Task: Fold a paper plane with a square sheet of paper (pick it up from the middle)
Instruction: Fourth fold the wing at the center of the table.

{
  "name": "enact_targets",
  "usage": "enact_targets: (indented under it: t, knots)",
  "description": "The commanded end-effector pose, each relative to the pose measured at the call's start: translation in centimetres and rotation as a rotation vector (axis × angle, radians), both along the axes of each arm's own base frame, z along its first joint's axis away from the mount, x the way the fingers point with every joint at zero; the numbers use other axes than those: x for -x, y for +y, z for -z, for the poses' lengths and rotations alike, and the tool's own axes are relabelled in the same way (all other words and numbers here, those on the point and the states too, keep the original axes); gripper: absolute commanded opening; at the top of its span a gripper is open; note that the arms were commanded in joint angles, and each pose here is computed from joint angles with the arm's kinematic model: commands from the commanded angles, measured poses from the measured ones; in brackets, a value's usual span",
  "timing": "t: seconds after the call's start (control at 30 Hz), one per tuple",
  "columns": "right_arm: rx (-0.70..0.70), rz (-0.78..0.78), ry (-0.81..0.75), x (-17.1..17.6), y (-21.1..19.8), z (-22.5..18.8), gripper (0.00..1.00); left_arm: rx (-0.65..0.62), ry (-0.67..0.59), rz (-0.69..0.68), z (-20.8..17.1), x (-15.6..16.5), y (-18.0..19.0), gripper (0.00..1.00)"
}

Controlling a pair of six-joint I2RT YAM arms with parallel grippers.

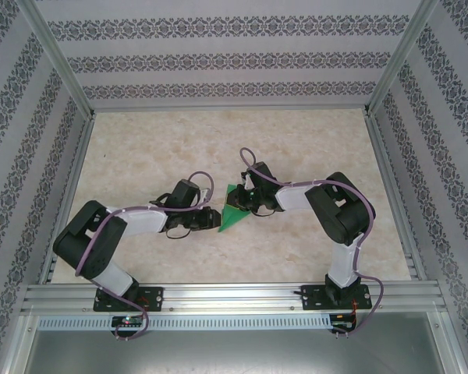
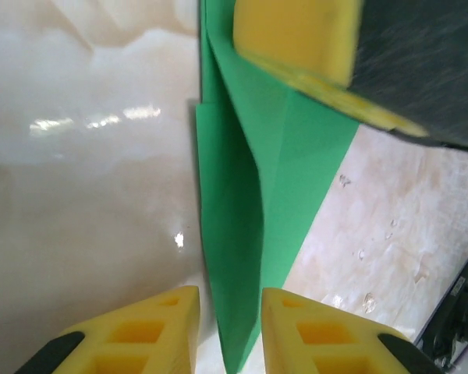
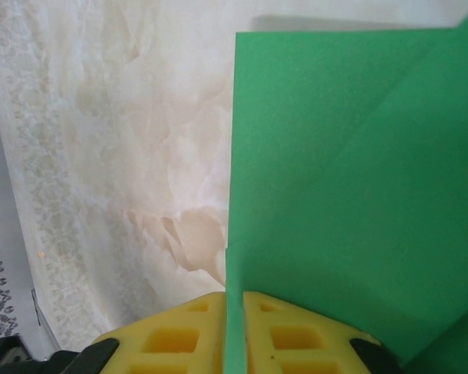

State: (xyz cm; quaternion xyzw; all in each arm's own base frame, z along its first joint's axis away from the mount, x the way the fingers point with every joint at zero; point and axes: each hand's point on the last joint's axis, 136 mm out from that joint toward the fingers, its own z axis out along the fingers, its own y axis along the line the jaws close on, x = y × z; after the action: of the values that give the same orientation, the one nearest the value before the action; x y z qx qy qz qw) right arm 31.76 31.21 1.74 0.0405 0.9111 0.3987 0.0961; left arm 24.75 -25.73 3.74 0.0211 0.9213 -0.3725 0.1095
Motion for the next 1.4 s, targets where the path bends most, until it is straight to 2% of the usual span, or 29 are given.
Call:
enact_targets:
  t: [0.0, 0.2, 0.47, 0.8, 1.03, 1.37]
  knots:
    - [0.1, 0.005, 0.044, 0.9, -1.1, 3.0, 0.14, -0.023, -0.041, -0.08, -1.4, -1.2, 1.1, 0.25]
    - [0.098, 0.002, 0.041, 0.9, -0.9, 2.9, 0.14, 0.06, -0.064, -0.04, -3.9, -2.2, -0.7, 0.19]
    - [0.104, 0.003, 0.044, 1.0, -1.0, 3.3, 0.14, 0.176, -0.024, 0.063, -4.8, -2.7, -4.1, 0.17]
    - [0.106, 0.003, 0.047, 1.1, -1.2, 3.4, 0.14, 0.139, 0.074, 0.041, -0.6, -1.8, -4.1, 0.14]
    - [0.11, 0.003, 0.05, 1.2, -1.1, 3.5, 0.14, 0.111, 0.169, 0.053, 2.5, 0.6, -3.2, 0.14]
    - [0.121, 0.006, 0.06, 1.2, -1.3, 4.1, 0.14, 0.074, 0.21, 0.062, 3.7, 2.9, -1.7, 0.14]
